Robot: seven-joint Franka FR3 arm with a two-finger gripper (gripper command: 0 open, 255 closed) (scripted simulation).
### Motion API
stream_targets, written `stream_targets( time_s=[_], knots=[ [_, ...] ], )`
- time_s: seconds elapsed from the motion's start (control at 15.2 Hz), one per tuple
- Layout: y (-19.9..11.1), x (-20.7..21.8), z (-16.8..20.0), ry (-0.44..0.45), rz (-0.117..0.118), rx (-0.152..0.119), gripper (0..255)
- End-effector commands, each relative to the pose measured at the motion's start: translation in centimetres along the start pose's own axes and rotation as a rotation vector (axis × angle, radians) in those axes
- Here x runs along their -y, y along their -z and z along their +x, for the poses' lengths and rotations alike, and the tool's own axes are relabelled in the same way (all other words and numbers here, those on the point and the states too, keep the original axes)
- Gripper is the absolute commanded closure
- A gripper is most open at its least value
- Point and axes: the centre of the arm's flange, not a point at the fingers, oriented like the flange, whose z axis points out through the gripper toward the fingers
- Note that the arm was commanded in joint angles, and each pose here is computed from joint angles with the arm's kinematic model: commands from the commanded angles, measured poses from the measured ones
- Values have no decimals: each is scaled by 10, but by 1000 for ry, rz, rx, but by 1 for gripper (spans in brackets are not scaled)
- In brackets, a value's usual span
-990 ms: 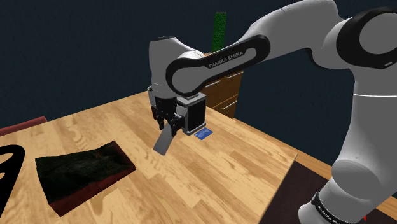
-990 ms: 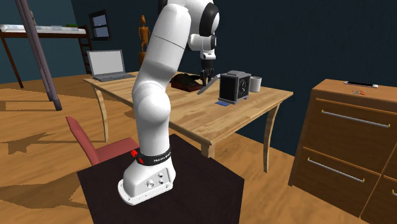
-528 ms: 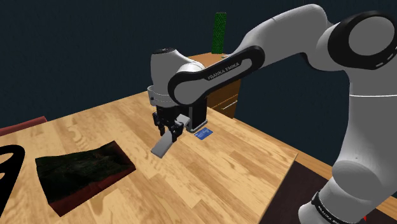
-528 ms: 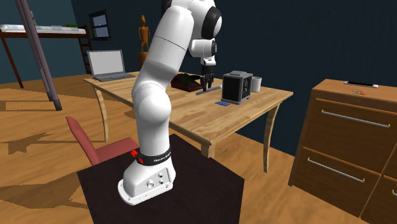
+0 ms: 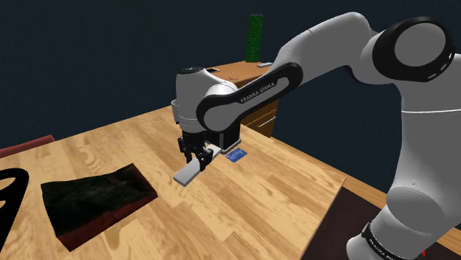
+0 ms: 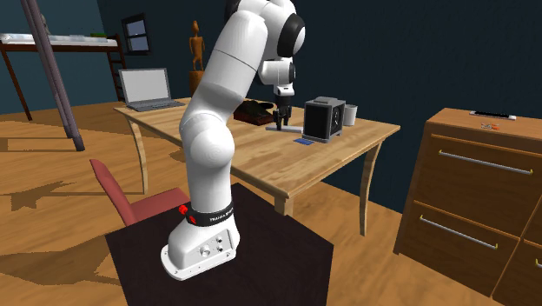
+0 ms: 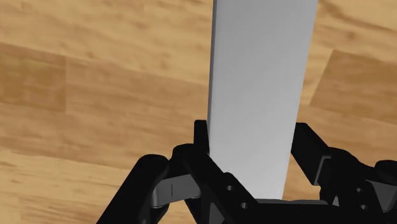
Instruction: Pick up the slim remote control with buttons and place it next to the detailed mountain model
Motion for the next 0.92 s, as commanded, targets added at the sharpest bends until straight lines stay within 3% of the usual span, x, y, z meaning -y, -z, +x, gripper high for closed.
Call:
stream_targets(
  time_s=[0.0,0.2,0.26,0.59,0.86],
  knots=[
    [-1,-1,-1,2,-2,1,255],
    [-1,-1,-1,2,-2,1,255],
    [-1,-1,-1,2,-2,1,0],
    [-1,-1,-1,2,-2,1,0],
    [49,-1,-1,2,-2,1,0]
  ],
)
